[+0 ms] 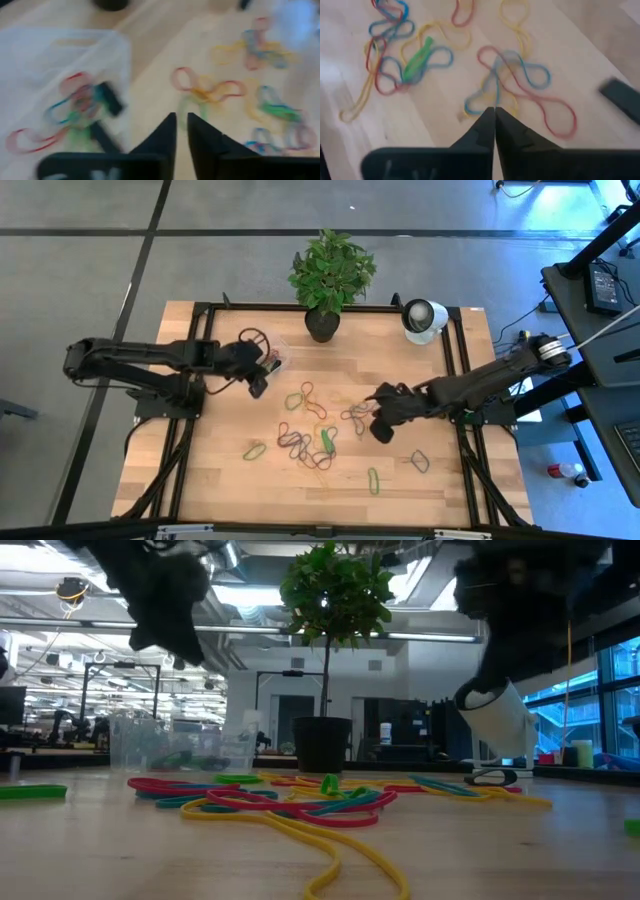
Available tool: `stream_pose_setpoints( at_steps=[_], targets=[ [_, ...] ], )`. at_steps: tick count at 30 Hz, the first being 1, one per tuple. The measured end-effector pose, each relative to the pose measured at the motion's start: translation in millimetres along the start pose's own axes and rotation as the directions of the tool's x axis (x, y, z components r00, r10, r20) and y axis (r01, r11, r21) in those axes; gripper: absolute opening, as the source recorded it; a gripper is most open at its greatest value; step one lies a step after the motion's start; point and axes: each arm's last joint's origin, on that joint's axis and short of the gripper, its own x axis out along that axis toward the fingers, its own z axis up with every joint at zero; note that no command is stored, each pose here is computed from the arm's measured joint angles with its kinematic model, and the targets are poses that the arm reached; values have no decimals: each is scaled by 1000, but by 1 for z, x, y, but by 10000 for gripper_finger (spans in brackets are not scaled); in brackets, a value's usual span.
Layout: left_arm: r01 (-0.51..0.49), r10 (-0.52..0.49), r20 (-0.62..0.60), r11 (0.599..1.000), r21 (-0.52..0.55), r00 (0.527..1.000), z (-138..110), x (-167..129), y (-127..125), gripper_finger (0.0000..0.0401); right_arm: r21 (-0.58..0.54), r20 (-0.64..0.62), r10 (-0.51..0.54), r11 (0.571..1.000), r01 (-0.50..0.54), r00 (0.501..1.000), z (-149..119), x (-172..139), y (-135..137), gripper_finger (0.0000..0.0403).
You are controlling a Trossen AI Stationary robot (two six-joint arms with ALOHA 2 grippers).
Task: Pick and place rubber bands into bin
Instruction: Put the yellow rubber band into the transparent bin
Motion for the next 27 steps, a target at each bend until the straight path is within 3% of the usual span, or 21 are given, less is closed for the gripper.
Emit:
stream_pose_setpoints(
  at_steps=[2,9,17,21,27],
  targets=[
    [55,-55,23,998,15,998,-2,-2,-11,10,1,5,16,1000,-16,1000,-6,-7,-6,5],
    [198,-208,46,967,159,977,-13,-10,-39,1,-33,3,14,999,-14,1000,-19,-10,-23,24],
    [229,-244,19,930,286,969,-25,-16,-50,1,-232,182,163,966,-119,970,6,8,-10,22],
    [228,-242,16,930,289,970,-27,-17,-52,2,-222,235,192,965,-140,953,15,16,-6,10],
    [241,-255,11,927,288,967,-30,-18,-55,1,-173,213,161,977,-125,964,14,25,-8,5]
  ],
)
